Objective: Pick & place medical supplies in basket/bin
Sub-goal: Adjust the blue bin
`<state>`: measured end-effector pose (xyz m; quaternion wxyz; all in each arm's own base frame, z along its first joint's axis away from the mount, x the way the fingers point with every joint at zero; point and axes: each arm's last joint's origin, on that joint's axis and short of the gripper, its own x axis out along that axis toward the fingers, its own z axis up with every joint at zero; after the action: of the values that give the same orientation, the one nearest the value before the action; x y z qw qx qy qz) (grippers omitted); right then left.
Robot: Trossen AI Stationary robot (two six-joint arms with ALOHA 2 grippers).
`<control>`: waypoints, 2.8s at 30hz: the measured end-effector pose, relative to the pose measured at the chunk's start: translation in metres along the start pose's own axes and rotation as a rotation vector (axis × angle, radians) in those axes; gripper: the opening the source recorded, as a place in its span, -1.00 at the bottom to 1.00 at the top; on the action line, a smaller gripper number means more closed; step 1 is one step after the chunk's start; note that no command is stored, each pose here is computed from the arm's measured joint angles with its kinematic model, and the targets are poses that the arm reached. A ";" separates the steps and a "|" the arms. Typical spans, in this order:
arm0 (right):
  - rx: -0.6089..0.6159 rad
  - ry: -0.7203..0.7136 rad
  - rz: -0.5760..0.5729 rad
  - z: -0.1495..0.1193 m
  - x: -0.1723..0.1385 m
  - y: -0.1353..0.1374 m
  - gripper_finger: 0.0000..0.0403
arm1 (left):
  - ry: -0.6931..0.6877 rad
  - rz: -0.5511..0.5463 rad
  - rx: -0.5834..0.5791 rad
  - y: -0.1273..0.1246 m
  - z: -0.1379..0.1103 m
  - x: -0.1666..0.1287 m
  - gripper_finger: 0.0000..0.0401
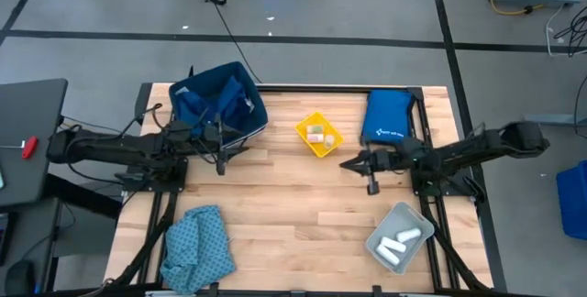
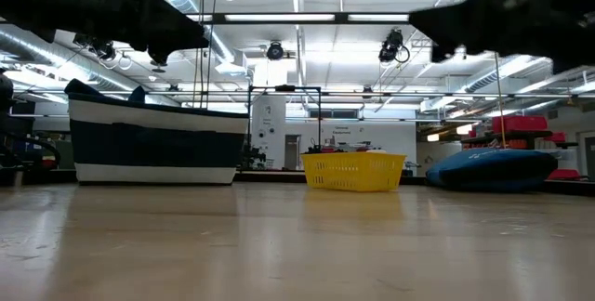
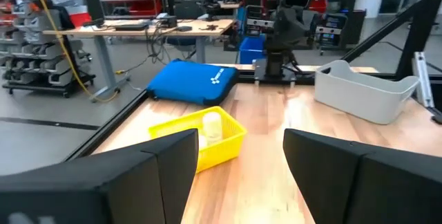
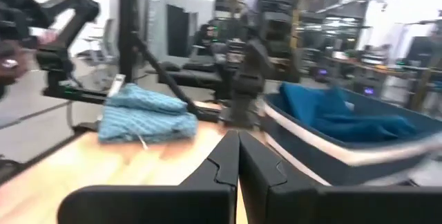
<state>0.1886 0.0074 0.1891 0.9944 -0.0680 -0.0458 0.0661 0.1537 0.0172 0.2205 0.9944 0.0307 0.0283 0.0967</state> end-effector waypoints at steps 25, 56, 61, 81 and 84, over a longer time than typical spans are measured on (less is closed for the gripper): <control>0.063 0.184 -0.092 -0.025 -0.064 0.004 -0.96 | 0.041 -0.055 -0.046 -0.014 -0.007 0.010 0.08; 0.120 0.221 -0.092 -0.028 -0.065 0.005 -0.96 | 1.075 -0.238 -0.265 -0.085 -0.002 -0.010 0.41; 0.120 0.221 -0.092 -0.028 -0.065 0.005 -0.96 | 1.120 -0.219 -0.241 -0.092 -0.010 -0.006 0.41; 0.103 0.217 -0.097 -0.028 -0.065 0.005 -0.96 | 0.920 0.417 0.198 -0.045 0.017 0.013 0.41; 0.099 0.215 -0.100 -0.028 -0.064 0.005 -0.96 | 0.973 0.451 0.231 -0.034 0.012 0.021 0.42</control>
<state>0.1271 -0.0005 0.1556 0.9978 -0.0233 0.0613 0.0111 0.1817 -0.0127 0.2292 0.8112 0.0965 0.4882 0.3070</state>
